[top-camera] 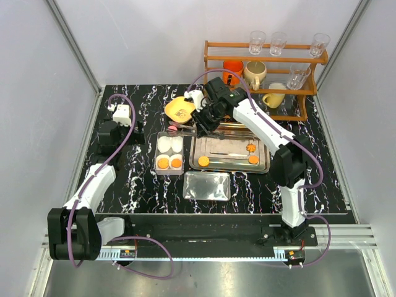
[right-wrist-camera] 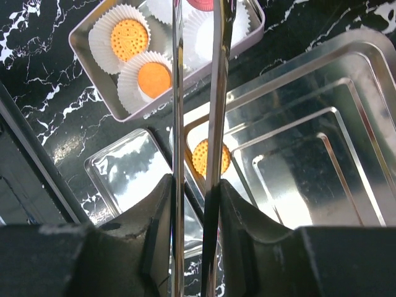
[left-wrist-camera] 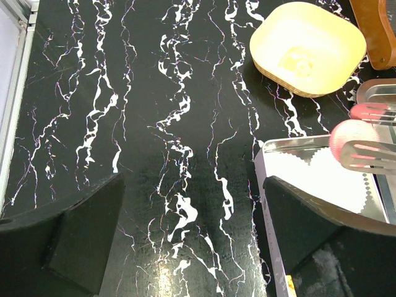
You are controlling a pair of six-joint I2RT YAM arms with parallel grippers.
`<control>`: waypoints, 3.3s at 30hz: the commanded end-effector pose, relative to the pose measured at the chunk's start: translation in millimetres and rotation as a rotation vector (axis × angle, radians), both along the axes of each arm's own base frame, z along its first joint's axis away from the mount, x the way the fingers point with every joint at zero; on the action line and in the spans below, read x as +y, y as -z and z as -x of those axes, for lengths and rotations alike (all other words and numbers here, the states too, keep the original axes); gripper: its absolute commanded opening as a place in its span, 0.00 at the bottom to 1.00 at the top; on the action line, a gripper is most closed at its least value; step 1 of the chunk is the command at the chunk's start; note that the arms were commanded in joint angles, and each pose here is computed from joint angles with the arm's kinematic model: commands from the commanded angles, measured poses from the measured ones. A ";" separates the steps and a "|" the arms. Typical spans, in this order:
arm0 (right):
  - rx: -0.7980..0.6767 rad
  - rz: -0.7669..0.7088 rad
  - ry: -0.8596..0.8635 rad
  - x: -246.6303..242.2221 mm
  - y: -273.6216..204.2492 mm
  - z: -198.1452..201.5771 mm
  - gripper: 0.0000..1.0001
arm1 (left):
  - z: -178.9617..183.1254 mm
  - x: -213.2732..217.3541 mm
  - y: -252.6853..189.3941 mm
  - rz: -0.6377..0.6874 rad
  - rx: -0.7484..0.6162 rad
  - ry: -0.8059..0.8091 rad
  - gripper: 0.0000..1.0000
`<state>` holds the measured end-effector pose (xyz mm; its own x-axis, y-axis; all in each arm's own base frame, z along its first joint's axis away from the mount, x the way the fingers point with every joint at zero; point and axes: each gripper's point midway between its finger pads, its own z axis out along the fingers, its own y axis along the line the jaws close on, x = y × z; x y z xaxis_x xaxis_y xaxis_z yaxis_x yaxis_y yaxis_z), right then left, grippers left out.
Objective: Pack the cookies
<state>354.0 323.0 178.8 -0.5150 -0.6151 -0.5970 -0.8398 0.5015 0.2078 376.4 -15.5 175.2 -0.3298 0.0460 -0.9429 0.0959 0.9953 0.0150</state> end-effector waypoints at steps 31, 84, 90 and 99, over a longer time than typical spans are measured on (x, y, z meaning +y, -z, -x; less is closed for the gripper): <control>0.020 -0.002 -0.106 62.3 27.8 6.4 0.23 | -5.4 0.6 -14.1 0.007 -0.064 0.001 0.99; -0.111 -0.006 -0.067 47.3 -31.4 4.2 0.45 | -3.7 -0.5 -18.1 0.009 -0.073 0.007 0.99; -0.155 0.049 -0.020 17.2 -34.6 9.9 0.45 | -2.8 -0.7 -17.0 0.008 -0.071 0.009 0.99; -0.152 0.080 0.115 -65.9 -36.9 20.2 0.45 | -2.3 -1.6 -15.1 0.011 -0.067 0.013 0.99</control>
<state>324.4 295.4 189.8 -0.4939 -0.6607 -0.5653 -0.8354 0.5409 0.0976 376.4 -15.8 175.1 -0.3300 0.0467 -0.9428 0.0976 0.9951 0.0152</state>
